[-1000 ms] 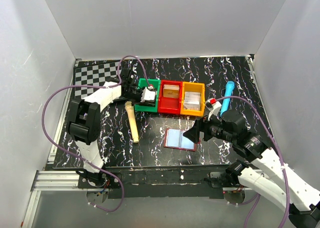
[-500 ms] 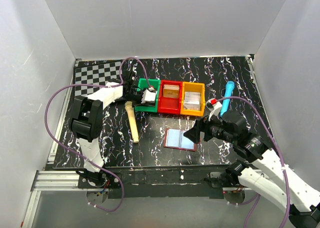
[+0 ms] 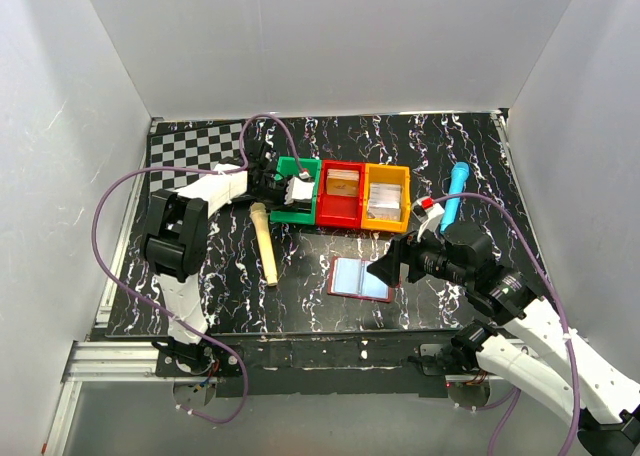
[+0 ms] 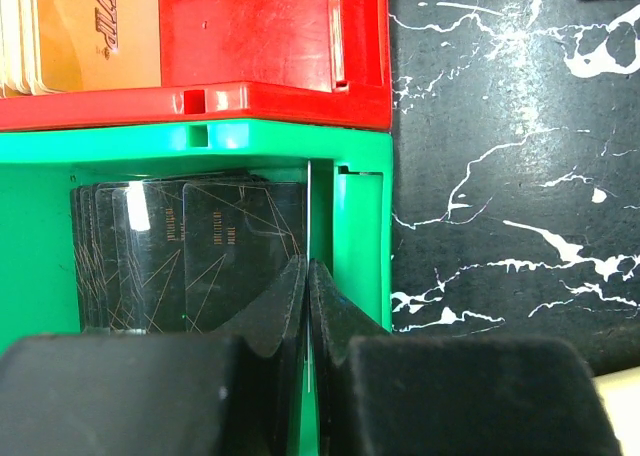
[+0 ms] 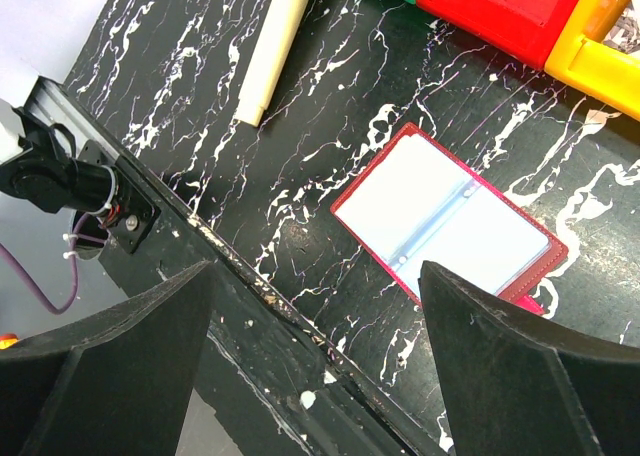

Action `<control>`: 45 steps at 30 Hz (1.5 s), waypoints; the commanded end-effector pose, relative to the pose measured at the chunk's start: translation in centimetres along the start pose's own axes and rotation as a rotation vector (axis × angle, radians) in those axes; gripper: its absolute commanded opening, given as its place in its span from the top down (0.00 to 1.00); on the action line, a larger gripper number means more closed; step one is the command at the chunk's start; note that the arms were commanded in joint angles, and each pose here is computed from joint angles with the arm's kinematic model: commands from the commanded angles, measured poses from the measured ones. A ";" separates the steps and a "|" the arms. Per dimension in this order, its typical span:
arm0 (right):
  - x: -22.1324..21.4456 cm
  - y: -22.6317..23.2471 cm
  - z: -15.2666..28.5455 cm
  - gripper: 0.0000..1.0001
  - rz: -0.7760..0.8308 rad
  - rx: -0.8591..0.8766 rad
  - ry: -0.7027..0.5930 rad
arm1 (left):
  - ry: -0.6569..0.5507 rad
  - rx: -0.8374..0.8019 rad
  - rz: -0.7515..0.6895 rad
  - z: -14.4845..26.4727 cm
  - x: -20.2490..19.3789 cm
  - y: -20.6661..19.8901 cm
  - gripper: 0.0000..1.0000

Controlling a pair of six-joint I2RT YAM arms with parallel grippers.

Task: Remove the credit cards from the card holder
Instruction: Place the credit card in the storage box.

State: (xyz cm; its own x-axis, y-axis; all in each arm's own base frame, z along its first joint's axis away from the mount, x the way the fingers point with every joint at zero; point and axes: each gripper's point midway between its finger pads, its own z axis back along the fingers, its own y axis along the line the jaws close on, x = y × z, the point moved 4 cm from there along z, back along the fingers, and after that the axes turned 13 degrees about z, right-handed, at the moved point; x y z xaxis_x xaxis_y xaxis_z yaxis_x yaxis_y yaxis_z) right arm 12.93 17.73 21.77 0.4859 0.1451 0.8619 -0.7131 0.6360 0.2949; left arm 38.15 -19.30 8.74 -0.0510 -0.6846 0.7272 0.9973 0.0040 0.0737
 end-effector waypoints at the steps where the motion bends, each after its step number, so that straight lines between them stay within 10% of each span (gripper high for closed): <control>1: 0.7 -0.1 -0.1 0.09 0.020 -0.004 -0.032 | 0.025 0.010 0.018 -0.2 -0.1 0.5 1.00; 38: 0.5 -0.1 -0.2 0.09 0.022 -0.002 -0.028 | 0.047 0.098 0.041 1.2 -0.1 1.9 1.00; 45: 0.5 -0.1 -0.2 0.09 0.023 -0.001 -0.025 | 0.039 0.111 0.051 1.3 0.0 2.0 0.85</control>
State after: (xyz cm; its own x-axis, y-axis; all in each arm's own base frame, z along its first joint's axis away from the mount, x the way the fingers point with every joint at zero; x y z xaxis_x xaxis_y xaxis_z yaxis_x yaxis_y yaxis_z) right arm 12.97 17.75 21.41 0.4930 0.1536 0.8564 -0.7112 0.6382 0.2949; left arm 39.95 -18.65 8.80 0.0128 -0.7137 0.7004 0.9906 0.1045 0.0884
